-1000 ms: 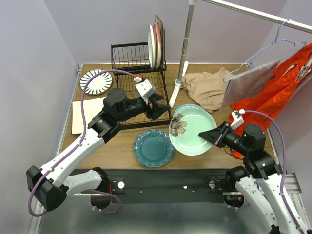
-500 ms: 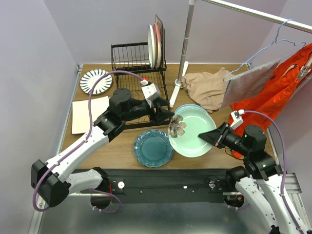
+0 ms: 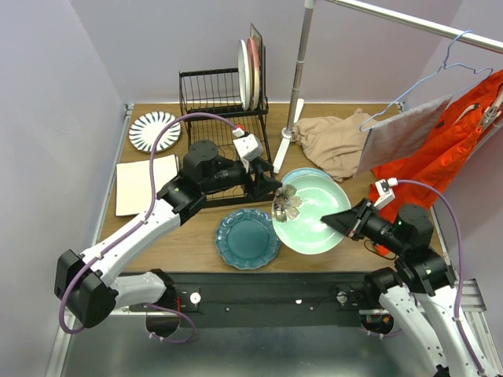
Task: Unload the plates from the dish rack
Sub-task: Place the plate at the center of the board.
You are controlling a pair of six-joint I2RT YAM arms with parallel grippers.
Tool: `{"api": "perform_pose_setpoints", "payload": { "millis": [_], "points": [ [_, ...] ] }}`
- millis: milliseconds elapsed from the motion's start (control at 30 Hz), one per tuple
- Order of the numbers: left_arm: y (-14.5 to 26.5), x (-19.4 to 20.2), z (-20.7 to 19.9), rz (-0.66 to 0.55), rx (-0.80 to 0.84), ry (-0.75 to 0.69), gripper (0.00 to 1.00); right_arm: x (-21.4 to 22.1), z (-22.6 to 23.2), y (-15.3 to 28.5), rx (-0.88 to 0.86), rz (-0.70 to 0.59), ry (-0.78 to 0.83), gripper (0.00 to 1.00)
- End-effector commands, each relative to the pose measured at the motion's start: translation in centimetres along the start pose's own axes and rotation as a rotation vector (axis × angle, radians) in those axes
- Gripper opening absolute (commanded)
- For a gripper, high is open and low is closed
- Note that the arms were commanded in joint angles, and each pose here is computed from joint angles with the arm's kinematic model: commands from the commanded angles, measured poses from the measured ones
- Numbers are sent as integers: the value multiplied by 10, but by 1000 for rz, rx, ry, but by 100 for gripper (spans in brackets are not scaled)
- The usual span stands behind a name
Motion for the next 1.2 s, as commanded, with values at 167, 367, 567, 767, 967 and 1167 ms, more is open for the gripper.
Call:
{"api": "perform_pose_setpoints", "payload": {
  "millis": [167,367,567,767,967,1167],
  "points": [
    [-7,13,-6,33,76,22,67,-16,44,11,-164,-78,48,1],
    [-10,20,-3,54,71,40,66,-16,48,12,-186,-77,53,1],
    [-14,26,-9,58,126,72,66,-15,48,11,-192,-66,48,1],
    [-15,23,-20,30,196,83,67,-17,53,11,-211,-75,49,1],
    [-14,24,-21,26,201,90,66,-15,50,8,-219,-63,32,1],
    [-16,25,-27,17,255,105,66,-15,50,7,-225,-59,35,1]
  ]
}}
Point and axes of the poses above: each gripper's point midway between its finger pads, its own y axis back along the fingers, its own z axis along the line the jaws close on, x = y × z, the point moved 3 cm from there along y, back along the fingers, and after that the axes turned 10 degrees about -y, right-handed, at the moved point
